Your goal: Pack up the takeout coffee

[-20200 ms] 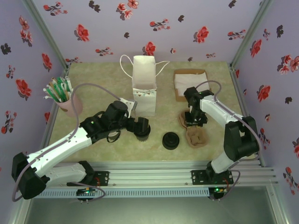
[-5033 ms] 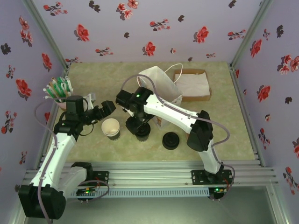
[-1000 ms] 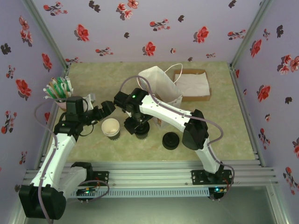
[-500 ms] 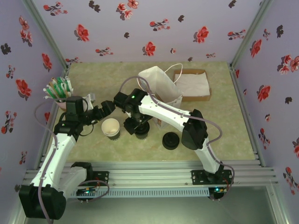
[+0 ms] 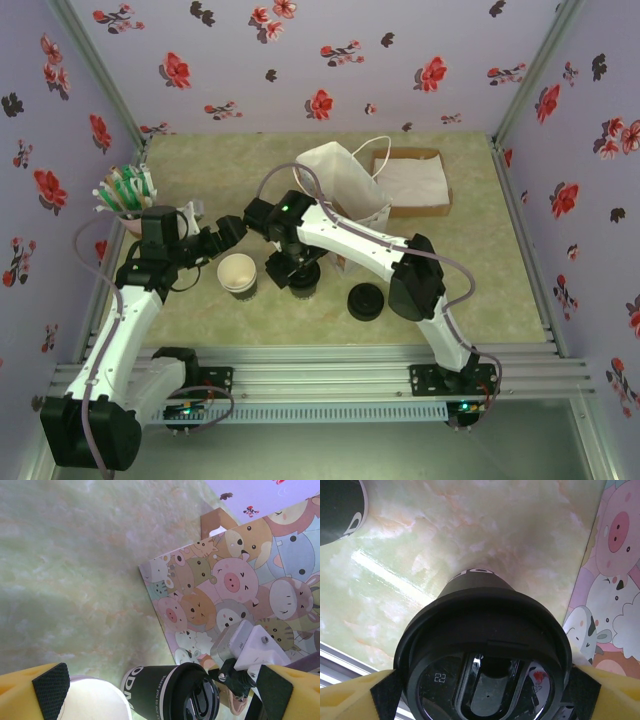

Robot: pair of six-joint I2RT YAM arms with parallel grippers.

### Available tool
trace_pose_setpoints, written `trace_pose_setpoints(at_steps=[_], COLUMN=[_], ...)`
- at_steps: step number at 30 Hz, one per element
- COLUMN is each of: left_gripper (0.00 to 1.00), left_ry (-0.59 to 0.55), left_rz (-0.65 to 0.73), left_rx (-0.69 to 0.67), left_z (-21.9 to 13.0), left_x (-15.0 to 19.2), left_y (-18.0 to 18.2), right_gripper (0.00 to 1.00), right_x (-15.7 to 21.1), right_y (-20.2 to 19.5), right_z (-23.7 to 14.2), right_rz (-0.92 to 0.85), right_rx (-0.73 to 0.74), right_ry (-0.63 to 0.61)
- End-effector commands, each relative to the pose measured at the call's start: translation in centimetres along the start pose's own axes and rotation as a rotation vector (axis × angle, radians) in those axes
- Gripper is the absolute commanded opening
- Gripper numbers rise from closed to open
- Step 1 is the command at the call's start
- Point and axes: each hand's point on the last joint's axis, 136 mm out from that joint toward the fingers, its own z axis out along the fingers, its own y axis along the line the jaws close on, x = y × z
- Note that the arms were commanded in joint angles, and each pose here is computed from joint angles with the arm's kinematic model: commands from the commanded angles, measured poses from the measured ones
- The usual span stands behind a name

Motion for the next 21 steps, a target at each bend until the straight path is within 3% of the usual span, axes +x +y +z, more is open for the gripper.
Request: trace_pose_setpoints(at_steps=[1, 21], left_gripper=[0.99, 0.99], left_ry=[-0.020, -0.020], left_rz=[0.008, 0.007], left_rx=[0.027, 0.028], left_z=[-0.35, -0.32], left_x=[-0.36, -0.37], left_y=[-0.55, -0.56], right_gripper=[0.89, 0.79], right_x=[0.51, 0.82], right_y=[-0.88, -0.83], right_z=[-0.42, -0.57], right_rz=[0.035, 0.040], right_rx=[0.024, 0.013], right_ry=[-0.002, 0.000])
